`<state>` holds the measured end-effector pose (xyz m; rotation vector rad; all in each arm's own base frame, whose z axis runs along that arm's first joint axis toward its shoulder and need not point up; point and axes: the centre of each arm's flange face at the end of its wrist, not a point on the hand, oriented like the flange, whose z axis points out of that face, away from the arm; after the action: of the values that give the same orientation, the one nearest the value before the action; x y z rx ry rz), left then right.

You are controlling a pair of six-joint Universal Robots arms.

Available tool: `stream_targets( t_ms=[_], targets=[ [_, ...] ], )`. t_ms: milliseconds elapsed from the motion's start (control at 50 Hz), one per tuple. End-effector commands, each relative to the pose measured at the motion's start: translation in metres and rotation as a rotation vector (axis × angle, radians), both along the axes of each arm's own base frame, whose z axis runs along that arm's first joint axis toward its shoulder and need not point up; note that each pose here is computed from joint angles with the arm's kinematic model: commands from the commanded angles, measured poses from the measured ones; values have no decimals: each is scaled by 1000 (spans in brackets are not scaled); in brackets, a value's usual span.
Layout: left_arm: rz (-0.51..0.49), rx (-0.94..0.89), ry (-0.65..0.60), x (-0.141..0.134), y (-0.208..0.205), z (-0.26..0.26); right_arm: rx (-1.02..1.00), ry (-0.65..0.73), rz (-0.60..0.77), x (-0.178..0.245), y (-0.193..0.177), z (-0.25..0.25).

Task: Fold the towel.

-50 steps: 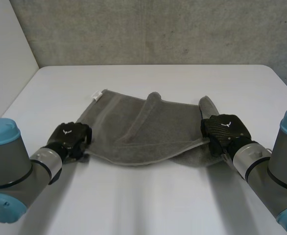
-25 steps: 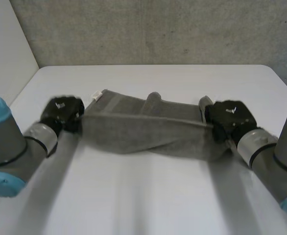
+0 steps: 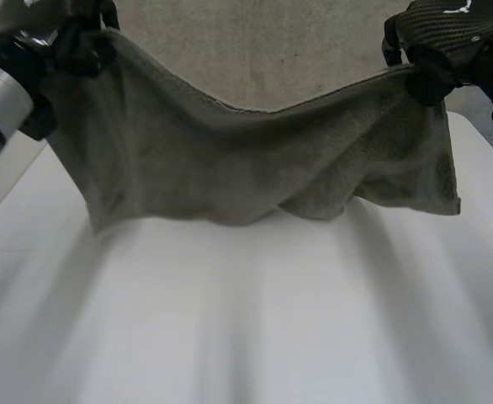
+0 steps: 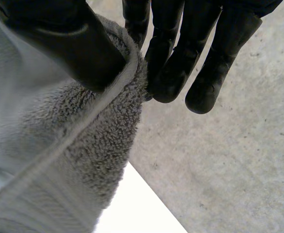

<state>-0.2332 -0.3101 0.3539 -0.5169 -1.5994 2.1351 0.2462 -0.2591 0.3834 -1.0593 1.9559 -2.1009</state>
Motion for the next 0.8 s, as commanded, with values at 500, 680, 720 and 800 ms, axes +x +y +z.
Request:
stream_targets(
  t_ms=[500, 680, 720, 800],
  targets=[
    [160, -305, 57, -13, -99, 59, -461, -103, -68, 57, -100, 18],
    [81, -16, -73, -7, -78, -35, -100, 71, 124, 53, -64, -60],
    [63, 42, -98, -1, -75, -57, -61, 87, 145, 51, -58, -71],
    [36, 205, -164, 21, -54, -121, 68, 170, 148, 32, -47, -113]
  ],
)
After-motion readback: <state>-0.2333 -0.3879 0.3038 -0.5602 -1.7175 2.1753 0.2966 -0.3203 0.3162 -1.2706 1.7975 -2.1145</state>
